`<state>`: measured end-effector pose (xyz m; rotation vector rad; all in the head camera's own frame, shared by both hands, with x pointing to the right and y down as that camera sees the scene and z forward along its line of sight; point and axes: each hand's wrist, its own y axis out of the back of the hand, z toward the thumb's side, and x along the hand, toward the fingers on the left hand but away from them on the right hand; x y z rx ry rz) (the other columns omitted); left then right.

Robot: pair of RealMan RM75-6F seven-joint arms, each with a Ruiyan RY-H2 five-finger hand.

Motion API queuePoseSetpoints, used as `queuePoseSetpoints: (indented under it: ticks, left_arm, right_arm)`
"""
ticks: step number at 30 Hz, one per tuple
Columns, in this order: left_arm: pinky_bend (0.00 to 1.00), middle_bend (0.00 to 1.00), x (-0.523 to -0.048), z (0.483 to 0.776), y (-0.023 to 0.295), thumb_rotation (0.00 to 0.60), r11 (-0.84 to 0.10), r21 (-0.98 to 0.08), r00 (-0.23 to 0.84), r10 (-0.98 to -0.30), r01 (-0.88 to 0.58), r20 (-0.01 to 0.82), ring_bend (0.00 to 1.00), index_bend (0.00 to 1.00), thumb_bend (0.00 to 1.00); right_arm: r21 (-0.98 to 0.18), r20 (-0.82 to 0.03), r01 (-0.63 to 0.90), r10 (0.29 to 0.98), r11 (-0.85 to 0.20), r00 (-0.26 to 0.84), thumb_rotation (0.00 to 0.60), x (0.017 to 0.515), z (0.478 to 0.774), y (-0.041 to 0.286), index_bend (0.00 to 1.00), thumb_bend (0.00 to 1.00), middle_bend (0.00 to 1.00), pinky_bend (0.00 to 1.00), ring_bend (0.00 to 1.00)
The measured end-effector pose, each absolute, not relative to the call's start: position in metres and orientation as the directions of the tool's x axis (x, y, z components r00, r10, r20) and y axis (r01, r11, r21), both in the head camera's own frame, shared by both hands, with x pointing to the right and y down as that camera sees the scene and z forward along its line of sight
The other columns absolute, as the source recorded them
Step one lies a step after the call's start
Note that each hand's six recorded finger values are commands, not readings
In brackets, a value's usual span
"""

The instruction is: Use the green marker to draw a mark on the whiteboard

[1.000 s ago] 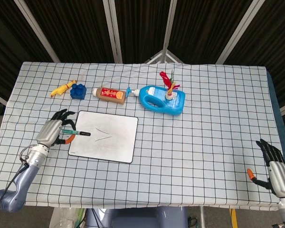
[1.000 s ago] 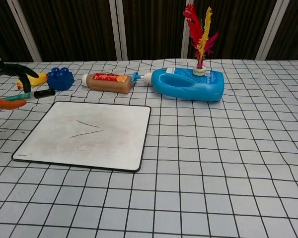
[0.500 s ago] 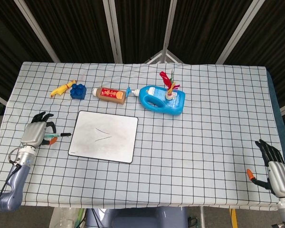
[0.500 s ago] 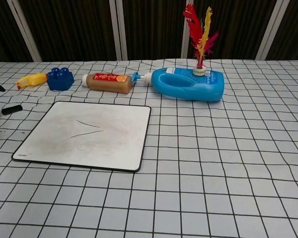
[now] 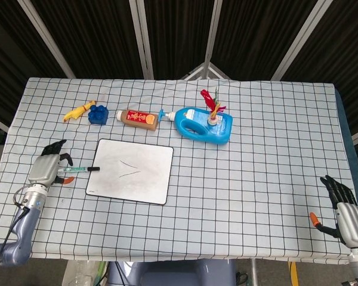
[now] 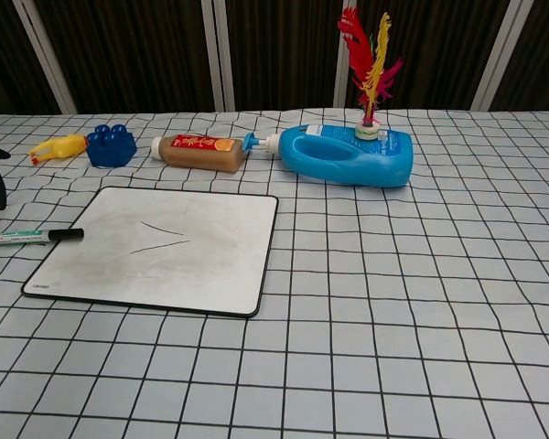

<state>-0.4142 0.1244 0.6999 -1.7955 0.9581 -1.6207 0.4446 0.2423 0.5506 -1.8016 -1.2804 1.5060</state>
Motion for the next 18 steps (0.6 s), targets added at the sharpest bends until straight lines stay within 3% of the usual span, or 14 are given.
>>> queuePoseSetpoints:
  ticks: [7, 13, 18]
  left_arm:
    - [0.0, 0.0, -0.414, 0.693, 0.126, 0.6, -0.591, -0.785, 0.022, -0.801, -0.184, 0.598, 0.0, 0.31, 0.18]
    - [0.0, 0.0, -0.414, 0.672, 0.138, 0.6, -0.567, -0.79, 0.022, -0.815, -0.233, 0.578, 0.0, 0.0, 0.08]
    - [0.0, 0.0, -0.418, 0.642, 0.155, 0.6, -0.538, -0.801, 0.016, -0.833, -0.265, 0.554, 0.0, 0.0, 0.07]
  right_arm:
    - [-0.814, -0.502, 0.355, 0.864, -0.459, -0.033, 0.6, 0.445, 0.55, 0.242, 0.0, 0.35, 0.0, 0.0, 0.0]
    - [-0.815, -0.503, 0.349, 0.864, -0.463, -0.027, 0.6, 0.444, 0.55, 0.243, 0.0, 0.35, 0.0, 0.0, 0.0]
    - [-0.817, -0.503, 0.335, 0.864, -0.469, -0.017, 0.6, 0.443, 0.55, 0.243, 0.0, 0.35, 0.0, 0.0, 0.0]
